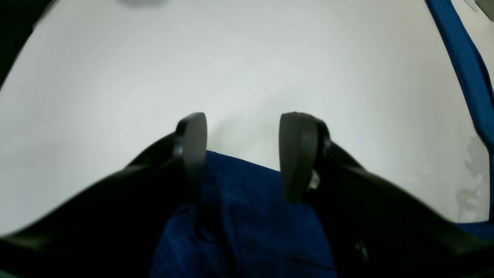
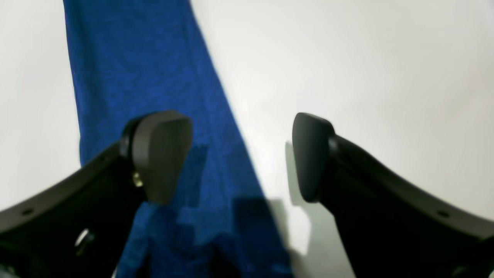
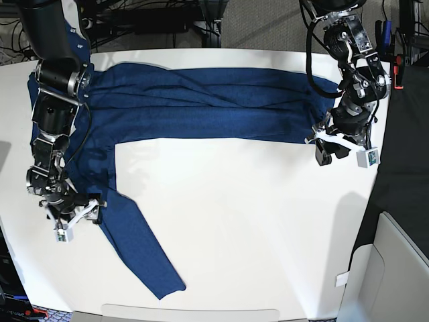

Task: Fold the T-shirt properly
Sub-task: 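Release the hem and move the right gripper to the hanging sleeve, then grasp the blue sleeve near its shoulder with the right gripper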

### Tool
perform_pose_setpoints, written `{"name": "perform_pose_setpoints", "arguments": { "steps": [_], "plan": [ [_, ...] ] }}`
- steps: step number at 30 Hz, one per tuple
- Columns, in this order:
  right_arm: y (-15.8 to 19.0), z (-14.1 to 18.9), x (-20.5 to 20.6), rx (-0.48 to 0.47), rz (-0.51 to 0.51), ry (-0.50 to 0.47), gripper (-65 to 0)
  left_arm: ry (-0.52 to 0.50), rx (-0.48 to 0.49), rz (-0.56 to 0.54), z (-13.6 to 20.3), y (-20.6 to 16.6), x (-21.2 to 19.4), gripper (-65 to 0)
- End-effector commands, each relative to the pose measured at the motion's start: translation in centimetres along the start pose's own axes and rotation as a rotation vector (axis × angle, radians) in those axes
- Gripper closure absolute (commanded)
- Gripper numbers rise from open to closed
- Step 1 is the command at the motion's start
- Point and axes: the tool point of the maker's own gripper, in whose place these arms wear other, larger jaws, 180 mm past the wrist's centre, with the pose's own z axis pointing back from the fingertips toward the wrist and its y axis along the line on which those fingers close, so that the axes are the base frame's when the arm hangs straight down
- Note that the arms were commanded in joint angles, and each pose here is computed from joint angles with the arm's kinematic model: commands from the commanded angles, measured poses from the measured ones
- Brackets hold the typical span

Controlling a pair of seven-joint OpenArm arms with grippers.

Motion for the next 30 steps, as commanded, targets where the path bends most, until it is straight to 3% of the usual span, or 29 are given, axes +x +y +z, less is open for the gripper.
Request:
{"name": "perform_pose_setpoints", "arguments": {
  "steps": [1, 8, 10, 16, 18, 23, 30],
  "plan": [
    [-1.0, 0.2, 2.2, -0.018, -0.008, -0.056, -44.6, -0.054, -0.018, -0.011, 0.3, -0.5, 1.6, -29.4],
    [-1.1, -0.4, -0.4, -0.032, -0.046, -0.022, -44.5, -0.057, -0.02, -0.012, 0.3, -0.6, 1.7, -29.4],
    [-0.8, -0.5, -1.0, -0.023, -0.045, -0.007, -41.4, -0.058, -0.02, -0.012, 0.3, -0.6, 1.7, -29.4],
    [2.2, -1.0, -2.1, 0.061, -0.039, 0.071, -10.1, -0.058, -0.02, -0.011, 0.2, -0.6, 1.7, -29.4],
    [3.8, -1.1, -2.2, 0.114, -0.023, 0.077, -3.2, -0.058, -0.02, -0.011, 0.2, -0.6, 1.7, -29.4],
    [6.8, 0.3, -0.3, 0.238, 0.045, 0.031, -3.6, -0.056, -0.017, -0.009, 0.3, -0.4, 1.6, -29.4],
    [8.5, 5.4, 2.4, 0.301, 0.056, -0.046, -3.5, -0.057, -0.013, -0.009, 0.4, -0.3, 1.6, -29.4]
  ]
}}
